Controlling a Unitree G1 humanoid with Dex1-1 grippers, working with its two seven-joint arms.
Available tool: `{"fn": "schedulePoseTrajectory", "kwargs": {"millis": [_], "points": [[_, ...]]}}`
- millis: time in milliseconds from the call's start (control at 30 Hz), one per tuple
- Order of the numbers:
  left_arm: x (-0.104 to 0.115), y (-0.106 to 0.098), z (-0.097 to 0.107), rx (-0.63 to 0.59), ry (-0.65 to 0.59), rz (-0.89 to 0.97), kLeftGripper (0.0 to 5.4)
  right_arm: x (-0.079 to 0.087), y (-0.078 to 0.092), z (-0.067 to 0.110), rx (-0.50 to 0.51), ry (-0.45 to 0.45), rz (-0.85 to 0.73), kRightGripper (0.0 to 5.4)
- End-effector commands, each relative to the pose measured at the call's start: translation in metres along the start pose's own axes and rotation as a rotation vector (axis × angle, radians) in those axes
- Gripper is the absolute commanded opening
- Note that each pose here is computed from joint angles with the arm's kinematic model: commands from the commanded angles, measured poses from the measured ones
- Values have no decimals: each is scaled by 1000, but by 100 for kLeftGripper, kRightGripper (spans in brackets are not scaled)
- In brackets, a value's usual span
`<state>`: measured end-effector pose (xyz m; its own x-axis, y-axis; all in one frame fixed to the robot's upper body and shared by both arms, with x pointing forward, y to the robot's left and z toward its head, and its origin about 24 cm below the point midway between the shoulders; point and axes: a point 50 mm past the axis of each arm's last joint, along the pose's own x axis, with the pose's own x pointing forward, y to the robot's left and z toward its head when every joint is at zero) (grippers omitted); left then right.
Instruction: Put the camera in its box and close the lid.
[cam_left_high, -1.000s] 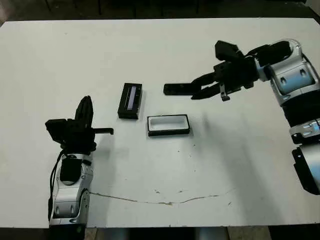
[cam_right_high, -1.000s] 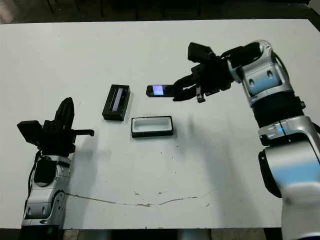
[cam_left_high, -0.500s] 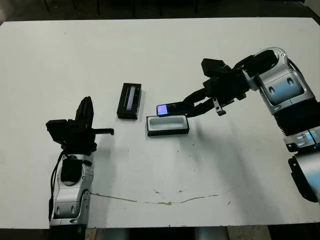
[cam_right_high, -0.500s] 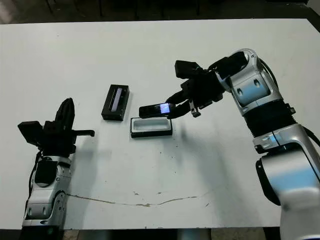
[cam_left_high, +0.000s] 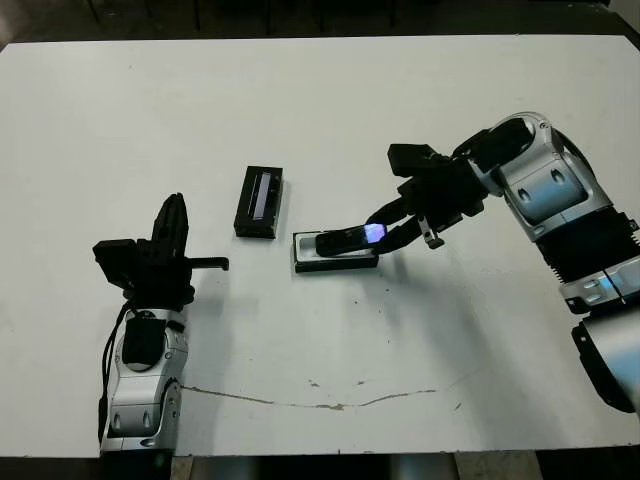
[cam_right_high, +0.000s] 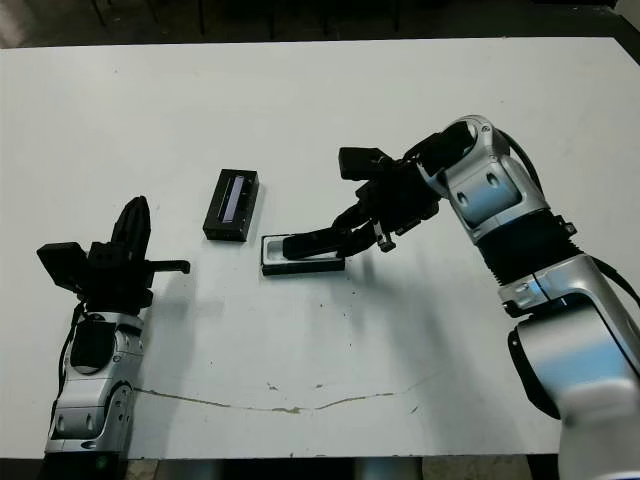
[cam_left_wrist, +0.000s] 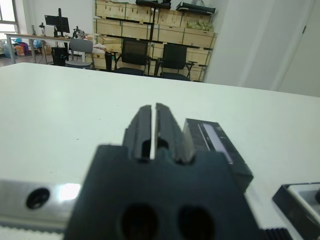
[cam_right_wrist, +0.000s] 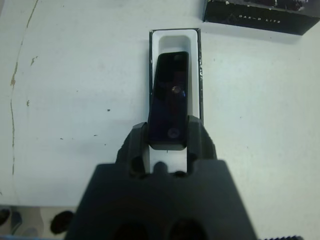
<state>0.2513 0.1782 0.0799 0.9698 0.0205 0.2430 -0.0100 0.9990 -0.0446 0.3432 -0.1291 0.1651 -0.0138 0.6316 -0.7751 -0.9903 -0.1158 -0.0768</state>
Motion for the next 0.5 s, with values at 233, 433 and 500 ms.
{"fn": "schedulePoseTrajectory", "kwargs": {"millis": [233, 433, 500], "points": [[-6, 2, -7, 3, 39, 13, 0, 10, 3, -9, 18, 31, 18, 53], [-8, 2, -8, 12, 39, 9, 0, 15, 2, -4, -28, 56, 11, 53], [-8, 1, -9, 8, 39, 8, 0, 18, 2, 0, -44, 61, 15, 53]]}}
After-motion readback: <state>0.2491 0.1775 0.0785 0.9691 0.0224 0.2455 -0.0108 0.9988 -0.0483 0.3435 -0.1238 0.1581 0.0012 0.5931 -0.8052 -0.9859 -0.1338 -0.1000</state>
